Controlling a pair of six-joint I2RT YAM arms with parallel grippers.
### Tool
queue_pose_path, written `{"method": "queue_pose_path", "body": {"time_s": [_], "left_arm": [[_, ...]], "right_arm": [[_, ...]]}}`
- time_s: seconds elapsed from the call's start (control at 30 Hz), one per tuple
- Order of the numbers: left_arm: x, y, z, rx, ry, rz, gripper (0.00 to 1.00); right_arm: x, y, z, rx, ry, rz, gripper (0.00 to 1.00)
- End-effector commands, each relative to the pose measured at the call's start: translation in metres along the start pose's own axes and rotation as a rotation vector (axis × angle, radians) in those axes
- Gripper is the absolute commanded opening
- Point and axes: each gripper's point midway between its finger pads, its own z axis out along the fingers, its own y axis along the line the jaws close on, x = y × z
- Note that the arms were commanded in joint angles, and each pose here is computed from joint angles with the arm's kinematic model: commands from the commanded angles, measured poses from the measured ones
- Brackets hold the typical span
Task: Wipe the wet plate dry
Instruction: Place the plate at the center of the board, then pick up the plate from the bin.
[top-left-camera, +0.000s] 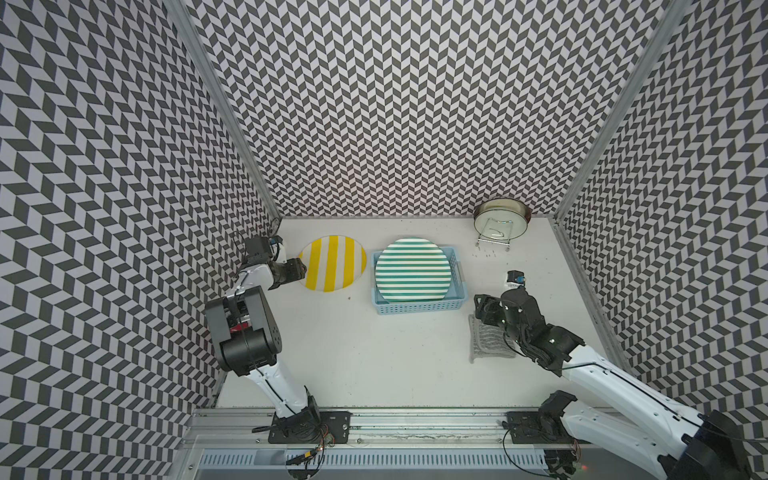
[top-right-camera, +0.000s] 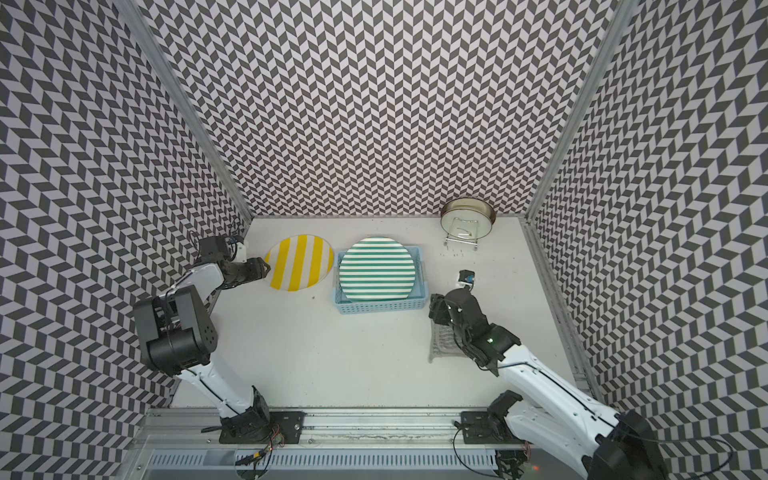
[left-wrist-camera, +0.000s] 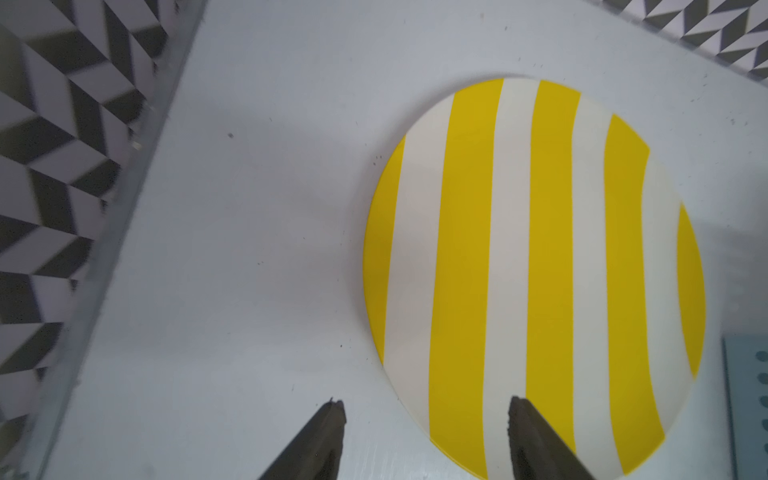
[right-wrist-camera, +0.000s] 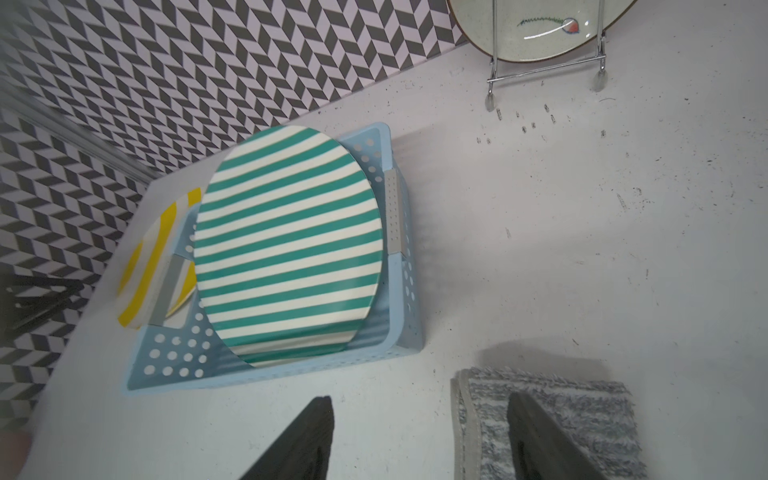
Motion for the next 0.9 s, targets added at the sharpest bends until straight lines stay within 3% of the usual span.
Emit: {"method": "queue_pose_path", "body": {"time_s": [0.0,0.13,0.23,0.4,0.57,0.87], "left_arm": [[-0.045,-0.022,-0.058,-0.013,-0.133,0.098,0.66],[-0.07,-0.076,-0.1,0.097,-0.213,0.219,0.69],[-0.067,-0.125,-0.107,0.224,-0.192,0.311,0.7],[-0.028,-0.182,-0.071,0.387,-0.071,0.357,0.65],[0.011,-0.213,-0.032,0.416,0.015,0.428,0.65],[0.056,-0.244,-0.006,0.455,0.085,0.505,0.66]], "right_arm": [[-0.051,0.052,-0.012,-0.187,-0.121,-0.062,0.83],[-0.075,0.099,-0.005,-0.333,-0.085,-0.144,0.85],[-0.081,0.122,0.021,-0.426,0.007,-0.163,0.85],[-0.081,0.134,0.087,-0.37,0.123,-0.213,0.81],[-0.064,0.132,0.151,-0.285,0.238,-0.255,0.78],[-0.053,0.112,0.19,-0.166,0.268,-0.301,0.78]]}}
